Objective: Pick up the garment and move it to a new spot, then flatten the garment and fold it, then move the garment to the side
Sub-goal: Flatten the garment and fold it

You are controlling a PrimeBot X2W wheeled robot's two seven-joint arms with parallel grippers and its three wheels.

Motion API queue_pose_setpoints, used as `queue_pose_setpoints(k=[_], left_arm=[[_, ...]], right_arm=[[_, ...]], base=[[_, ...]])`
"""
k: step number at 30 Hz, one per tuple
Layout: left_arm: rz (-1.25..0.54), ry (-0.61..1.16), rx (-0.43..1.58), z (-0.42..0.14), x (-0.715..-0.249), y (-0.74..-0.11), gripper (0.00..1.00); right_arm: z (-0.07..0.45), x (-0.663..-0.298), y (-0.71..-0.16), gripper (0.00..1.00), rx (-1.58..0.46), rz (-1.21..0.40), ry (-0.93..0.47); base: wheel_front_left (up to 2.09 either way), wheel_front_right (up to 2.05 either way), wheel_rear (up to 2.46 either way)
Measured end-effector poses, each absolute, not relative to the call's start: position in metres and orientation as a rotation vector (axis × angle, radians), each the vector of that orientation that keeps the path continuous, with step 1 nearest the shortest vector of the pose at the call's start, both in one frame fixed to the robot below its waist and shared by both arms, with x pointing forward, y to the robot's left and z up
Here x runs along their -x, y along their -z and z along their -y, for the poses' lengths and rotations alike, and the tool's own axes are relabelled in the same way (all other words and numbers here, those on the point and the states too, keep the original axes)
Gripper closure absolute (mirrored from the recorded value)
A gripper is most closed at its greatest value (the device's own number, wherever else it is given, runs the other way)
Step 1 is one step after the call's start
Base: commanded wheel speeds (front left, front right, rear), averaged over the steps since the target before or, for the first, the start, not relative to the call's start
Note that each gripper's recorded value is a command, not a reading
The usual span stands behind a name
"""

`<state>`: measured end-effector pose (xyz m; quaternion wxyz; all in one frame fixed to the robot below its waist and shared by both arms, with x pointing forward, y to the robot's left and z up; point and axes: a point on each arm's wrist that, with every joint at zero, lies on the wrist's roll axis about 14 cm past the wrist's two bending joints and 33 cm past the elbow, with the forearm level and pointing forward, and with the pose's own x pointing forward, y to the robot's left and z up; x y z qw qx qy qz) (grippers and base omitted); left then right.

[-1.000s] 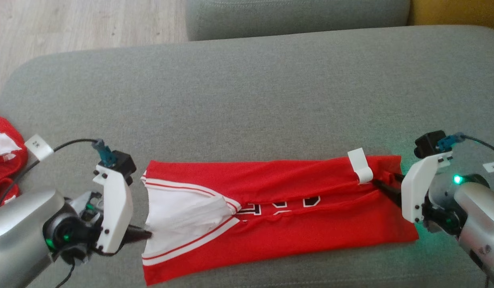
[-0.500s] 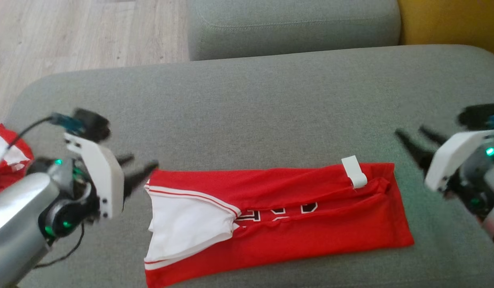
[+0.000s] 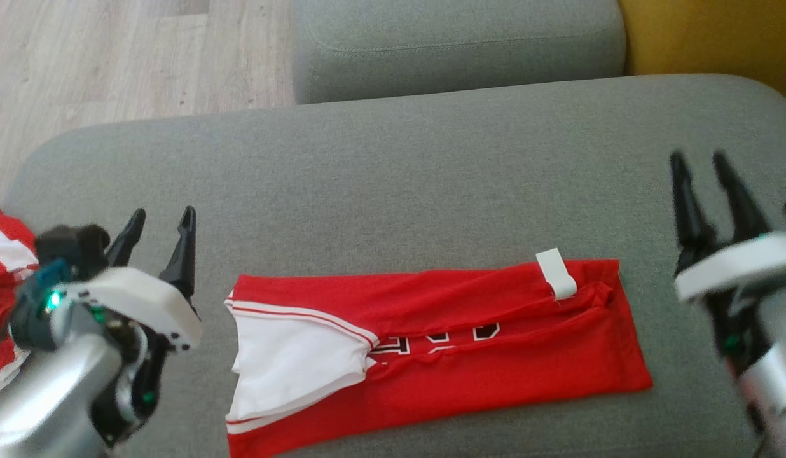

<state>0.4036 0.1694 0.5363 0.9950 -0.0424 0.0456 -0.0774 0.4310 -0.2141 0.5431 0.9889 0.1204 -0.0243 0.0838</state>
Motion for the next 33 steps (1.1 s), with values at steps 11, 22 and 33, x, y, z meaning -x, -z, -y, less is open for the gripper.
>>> queue_pose_setpoints(k=[11, 22, 33], left_arm=[[-0.032, -0.005, 0.197, -0.174, -0.371, -0.51, 0.0], [-0.01, 0.013, 0.233, -0.167, -0.373, -0.5, 0.0], [-0.044, -0.012, 0.241, -0.176, -0.367, -0.483, 0.0]], right_arm=[[0.206, -0.376, -0.466, 0.0, -0.281, -0.094, -0.071], [0.198, -0.377, -0.415, 0.0, -0.237, -0.412, -0.078], [0.193, -0.373, -0.36, 0.0, -0.258, -0.765, -0.042]], base=[[0.0, 0.0, 0.0], [0.0, 0.0, 0.0], [0.0, 0.0, 0.0]])
